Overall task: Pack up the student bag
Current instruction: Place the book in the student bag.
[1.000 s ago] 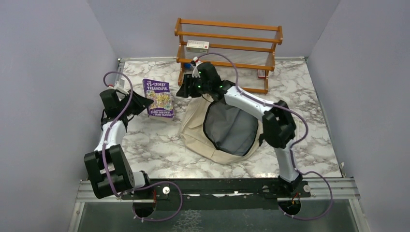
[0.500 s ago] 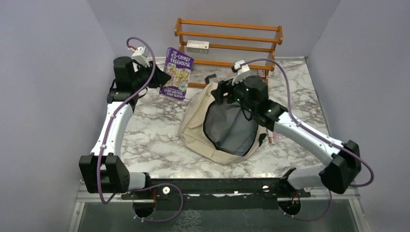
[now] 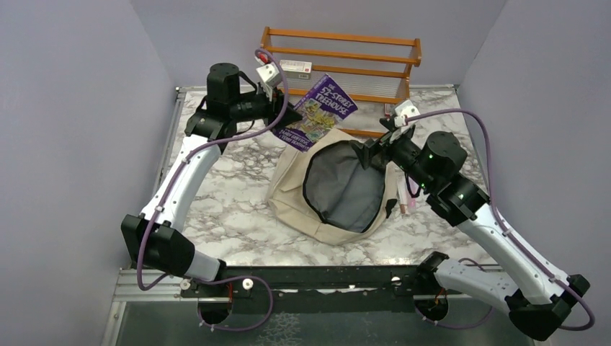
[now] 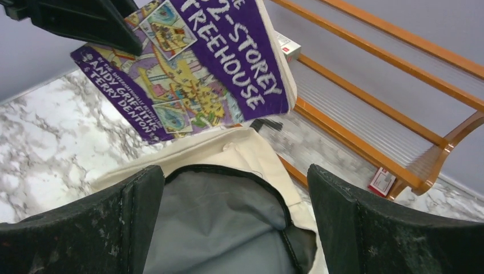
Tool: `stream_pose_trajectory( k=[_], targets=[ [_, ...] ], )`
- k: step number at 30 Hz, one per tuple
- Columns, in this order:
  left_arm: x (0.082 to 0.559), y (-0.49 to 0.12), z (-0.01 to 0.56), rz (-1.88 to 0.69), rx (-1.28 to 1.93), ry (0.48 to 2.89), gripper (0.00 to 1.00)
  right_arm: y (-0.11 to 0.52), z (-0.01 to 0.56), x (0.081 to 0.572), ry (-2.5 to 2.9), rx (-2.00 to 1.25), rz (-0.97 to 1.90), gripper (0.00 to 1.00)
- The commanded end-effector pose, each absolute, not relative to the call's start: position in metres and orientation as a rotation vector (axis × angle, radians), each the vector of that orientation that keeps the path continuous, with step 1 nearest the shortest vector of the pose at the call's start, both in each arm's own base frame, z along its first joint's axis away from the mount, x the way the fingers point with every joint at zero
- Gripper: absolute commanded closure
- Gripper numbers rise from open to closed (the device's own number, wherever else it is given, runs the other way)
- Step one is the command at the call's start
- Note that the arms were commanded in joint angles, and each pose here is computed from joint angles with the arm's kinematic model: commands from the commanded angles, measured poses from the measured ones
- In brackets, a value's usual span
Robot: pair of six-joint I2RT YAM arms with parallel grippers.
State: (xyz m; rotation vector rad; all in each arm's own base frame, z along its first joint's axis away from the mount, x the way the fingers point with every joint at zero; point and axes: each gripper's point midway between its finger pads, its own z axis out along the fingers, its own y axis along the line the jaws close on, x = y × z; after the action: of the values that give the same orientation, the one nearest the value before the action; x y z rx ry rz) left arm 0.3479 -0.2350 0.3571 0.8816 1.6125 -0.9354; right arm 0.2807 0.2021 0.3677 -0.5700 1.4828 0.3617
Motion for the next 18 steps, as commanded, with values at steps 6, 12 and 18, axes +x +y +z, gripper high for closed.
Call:
stream_pose_trajectory(
  k=[6,12,18],
  targets=[
    [0.306,-0.266,0.36,-0.88,1.211,1.422,1.0,0.175,0.392,0.281,1.436,-0.748,0.516,0.0],
    [0.293,-0.267,0.356,-0.857,1.243,1.401,1.0,0.173,0.405,0.268,1.332,-0.9,0.794,0.0],
    [0.275,-0.276,0.358,-0.906,1.299,1.36,1.0,0.185,0.411,0.245,1.206,-1.104,1.035,0.0]
  ],
)
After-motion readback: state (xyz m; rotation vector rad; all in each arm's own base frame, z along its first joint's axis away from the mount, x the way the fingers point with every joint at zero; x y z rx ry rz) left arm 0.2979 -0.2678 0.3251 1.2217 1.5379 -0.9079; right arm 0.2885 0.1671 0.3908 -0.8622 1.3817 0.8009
